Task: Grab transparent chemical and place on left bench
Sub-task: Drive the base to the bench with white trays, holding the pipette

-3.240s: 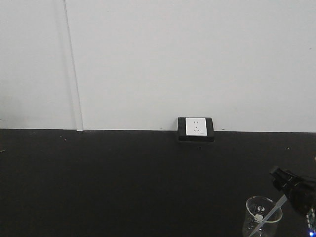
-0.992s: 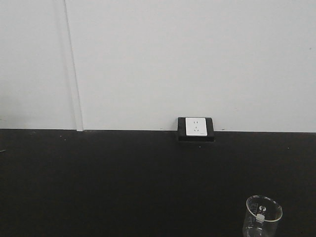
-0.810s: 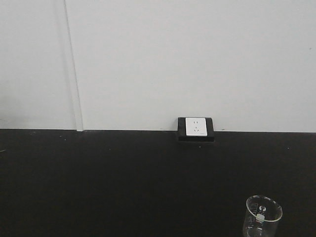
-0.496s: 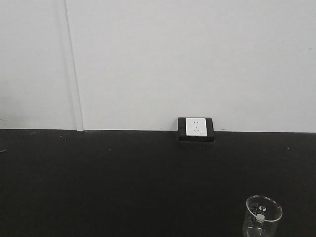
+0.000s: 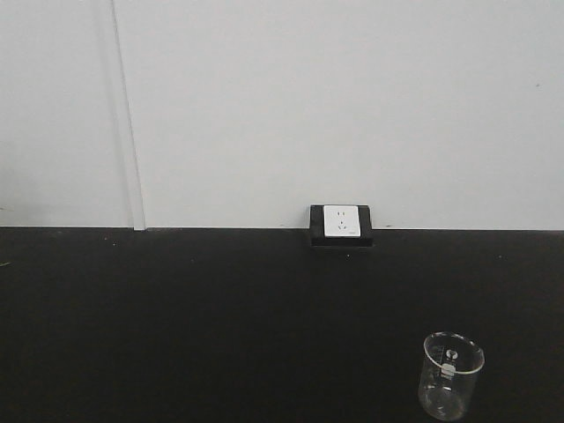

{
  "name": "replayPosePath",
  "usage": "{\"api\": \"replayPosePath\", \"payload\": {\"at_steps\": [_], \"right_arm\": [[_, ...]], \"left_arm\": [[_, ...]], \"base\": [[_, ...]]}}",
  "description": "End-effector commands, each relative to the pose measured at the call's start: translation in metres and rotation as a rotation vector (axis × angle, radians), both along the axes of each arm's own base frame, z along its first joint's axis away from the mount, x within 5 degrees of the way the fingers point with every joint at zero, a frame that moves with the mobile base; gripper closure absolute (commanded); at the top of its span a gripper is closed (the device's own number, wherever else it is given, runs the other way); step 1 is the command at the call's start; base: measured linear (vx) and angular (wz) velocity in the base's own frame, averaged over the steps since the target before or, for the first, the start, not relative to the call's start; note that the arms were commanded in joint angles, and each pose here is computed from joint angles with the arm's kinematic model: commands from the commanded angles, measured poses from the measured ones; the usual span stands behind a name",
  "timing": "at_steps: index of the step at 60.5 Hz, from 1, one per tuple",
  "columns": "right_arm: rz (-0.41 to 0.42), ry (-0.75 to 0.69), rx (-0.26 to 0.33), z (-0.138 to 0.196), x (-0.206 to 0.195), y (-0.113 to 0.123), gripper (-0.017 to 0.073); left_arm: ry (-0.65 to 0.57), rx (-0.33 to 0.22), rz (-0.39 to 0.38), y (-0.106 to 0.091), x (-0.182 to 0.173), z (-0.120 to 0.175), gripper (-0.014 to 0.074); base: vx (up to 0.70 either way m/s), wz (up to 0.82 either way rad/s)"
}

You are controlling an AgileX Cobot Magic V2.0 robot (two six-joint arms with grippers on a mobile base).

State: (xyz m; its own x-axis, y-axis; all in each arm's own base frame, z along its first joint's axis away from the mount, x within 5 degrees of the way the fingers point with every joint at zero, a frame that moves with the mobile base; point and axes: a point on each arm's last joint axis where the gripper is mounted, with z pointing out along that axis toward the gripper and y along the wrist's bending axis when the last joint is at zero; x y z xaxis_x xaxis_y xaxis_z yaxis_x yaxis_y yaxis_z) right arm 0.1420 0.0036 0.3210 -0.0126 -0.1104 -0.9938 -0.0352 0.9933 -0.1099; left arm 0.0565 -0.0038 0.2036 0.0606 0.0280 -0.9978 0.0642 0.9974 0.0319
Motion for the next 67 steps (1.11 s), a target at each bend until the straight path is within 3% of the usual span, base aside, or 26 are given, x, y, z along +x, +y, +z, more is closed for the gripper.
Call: {"api": "replayPosePath", "payload": {"at_steps": [1,40,67], "right_arm": [[0.016,-0.098,0.001,0.0160,0.0002,0.0013,0.0564],[0.016,-0.099,0.001,0.0161,0.0002,0.0013,0.0564],[0.016,-0.098,0.001,0.0160,0.0002,0.0013,0.0564]], "left_arm": [[-0.081,-0.014,-0.001,0.0002,-0.0015,0.0027,0.0597],[-0.081,-0.014,-0.001,0.0002,-0.0015,0.0027,0.0597],[-0.081,-0.014,-0.001,0.0002,-0.0015,0.0027,0.0597]], "base": [[-0.18,-0.07],[-0.31,-0.07],[-0.36,0.18]]}}
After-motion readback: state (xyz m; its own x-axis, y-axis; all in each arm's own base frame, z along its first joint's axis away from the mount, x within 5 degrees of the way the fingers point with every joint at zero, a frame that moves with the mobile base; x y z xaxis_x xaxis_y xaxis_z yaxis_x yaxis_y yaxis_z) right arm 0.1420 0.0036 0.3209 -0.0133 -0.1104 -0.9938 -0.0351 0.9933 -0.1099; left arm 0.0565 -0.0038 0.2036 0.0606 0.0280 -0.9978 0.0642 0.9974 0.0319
